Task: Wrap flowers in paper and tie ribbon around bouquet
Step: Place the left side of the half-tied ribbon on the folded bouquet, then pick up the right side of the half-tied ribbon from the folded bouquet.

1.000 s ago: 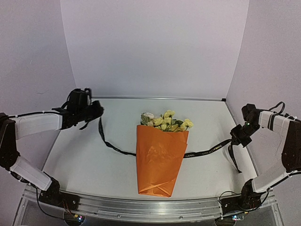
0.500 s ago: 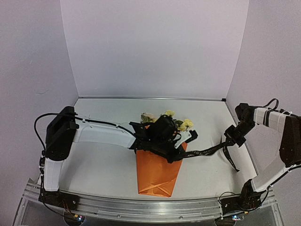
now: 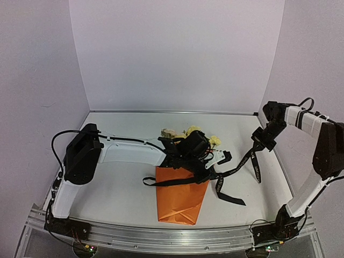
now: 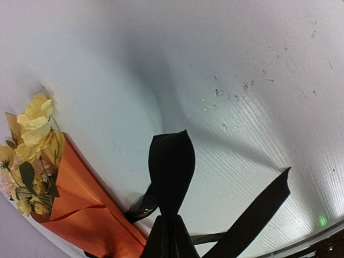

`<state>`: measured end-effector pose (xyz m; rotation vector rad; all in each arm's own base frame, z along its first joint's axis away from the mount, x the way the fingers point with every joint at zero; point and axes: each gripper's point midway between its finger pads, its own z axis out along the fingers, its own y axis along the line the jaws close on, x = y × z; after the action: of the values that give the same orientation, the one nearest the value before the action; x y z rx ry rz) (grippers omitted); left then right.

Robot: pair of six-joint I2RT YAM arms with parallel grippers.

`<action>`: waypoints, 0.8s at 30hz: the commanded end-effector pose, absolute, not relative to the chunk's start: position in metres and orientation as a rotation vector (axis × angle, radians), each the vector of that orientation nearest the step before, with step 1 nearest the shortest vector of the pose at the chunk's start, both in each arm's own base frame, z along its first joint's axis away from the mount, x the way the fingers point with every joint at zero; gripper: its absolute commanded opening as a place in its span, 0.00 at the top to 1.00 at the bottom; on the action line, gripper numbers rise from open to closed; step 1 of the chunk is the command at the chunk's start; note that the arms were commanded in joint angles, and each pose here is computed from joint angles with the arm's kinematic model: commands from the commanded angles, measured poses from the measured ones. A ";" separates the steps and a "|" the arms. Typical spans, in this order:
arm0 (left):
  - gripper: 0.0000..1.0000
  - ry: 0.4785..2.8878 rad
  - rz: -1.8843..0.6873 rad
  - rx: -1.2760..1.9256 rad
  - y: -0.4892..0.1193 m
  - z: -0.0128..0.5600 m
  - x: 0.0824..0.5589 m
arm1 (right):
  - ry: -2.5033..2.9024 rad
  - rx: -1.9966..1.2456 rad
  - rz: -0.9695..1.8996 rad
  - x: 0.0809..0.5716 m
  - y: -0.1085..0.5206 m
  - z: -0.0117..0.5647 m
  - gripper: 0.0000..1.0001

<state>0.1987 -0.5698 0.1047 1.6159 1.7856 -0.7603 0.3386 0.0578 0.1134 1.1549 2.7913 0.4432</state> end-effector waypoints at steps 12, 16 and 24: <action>0.57 1.769 -0.884 1.358 -0.604 0.146 0.252 | 2.649 1.278 0.778 0.331 0.122 0.188 1.00; 0.38 1.765 -0.954 1.253 -0.578 0.176 0.257 | 2.628 1.284 0.810 0.326 0.131 0.198 1.00; 0.36 1.886 -0.928 1.159 -0.490 0.186 0.251 | 2.618 1.215 0.818 0.312 0.157 0.211 1.00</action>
<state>0.2493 -0.5215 0.1267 1.2694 1.9563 -0.8886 0.3155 0.1447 0.1827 1.2631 2.6941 0.7793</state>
